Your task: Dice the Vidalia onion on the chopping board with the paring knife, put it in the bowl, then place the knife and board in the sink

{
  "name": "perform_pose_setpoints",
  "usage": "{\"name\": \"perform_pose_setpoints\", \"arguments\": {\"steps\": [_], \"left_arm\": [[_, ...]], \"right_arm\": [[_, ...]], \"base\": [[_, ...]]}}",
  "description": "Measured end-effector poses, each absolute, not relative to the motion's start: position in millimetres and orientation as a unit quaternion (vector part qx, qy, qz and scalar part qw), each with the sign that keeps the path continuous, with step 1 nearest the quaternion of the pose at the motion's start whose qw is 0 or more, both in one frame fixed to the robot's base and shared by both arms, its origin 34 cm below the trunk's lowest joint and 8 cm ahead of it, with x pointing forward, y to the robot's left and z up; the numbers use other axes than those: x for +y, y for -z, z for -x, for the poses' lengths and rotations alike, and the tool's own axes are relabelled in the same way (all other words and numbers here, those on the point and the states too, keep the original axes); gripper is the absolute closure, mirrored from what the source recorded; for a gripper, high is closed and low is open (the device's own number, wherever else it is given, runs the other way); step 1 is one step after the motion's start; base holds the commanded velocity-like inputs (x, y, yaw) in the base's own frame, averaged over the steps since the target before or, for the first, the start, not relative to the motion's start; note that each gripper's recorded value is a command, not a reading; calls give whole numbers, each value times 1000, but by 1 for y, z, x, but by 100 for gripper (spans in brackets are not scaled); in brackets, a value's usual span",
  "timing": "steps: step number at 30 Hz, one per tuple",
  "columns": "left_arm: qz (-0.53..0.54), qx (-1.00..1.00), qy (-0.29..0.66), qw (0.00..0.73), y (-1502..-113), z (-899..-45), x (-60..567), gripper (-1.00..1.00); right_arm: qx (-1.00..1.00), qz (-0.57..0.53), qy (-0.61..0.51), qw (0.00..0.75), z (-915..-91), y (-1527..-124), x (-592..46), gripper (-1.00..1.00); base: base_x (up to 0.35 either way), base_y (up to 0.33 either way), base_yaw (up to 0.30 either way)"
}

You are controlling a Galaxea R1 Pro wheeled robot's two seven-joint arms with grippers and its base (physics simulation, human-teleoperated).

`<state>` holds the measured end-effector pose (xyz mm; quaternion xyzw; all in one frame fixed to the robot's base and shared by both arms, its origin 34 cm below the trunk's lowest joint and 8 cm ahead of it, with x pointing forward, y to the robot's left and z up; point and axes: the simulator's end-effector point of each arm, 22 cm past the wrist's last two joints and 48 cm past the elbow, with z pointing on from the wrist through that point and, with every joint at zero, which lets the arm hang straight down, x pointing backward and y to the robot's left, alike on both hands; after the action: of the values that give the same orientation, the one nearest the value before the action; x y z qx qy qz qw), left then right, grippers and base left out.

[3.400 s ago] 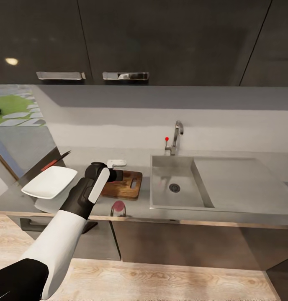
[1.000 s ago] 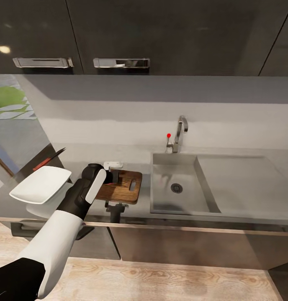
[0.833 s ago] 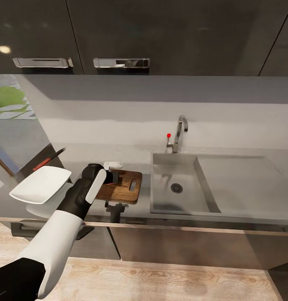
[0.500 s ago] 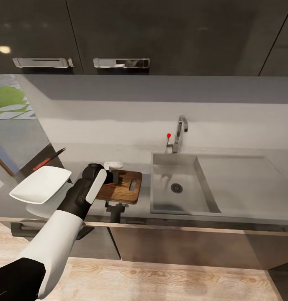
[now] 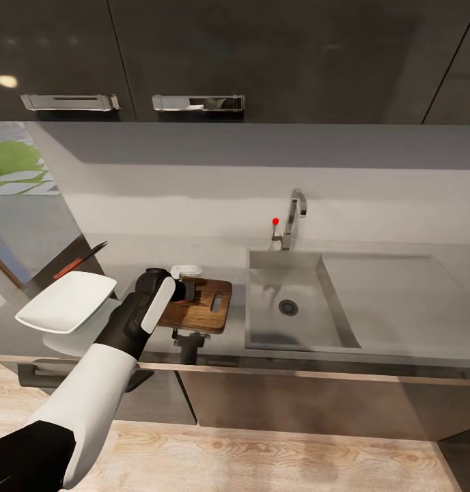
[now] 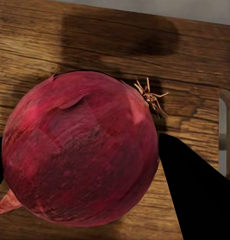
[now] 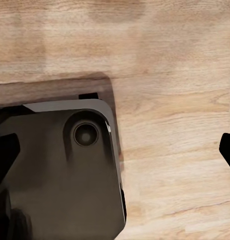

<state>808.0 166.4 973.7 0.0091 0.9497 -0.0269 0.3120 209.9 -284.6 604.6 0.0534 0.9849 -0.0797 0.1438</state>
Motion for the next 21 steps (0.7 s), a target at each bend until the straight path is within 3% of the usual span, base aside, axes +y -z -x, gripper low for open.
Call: {"name": "perform_pose_setpoints", "arguments": {"steps": [21], "left_arm": [[-9,950,27,311,-973,-808,167,100]], "right_arm": [[985,-54,80,144,-210,-605,-285,-100]], "base": [[0,0,0]]}}
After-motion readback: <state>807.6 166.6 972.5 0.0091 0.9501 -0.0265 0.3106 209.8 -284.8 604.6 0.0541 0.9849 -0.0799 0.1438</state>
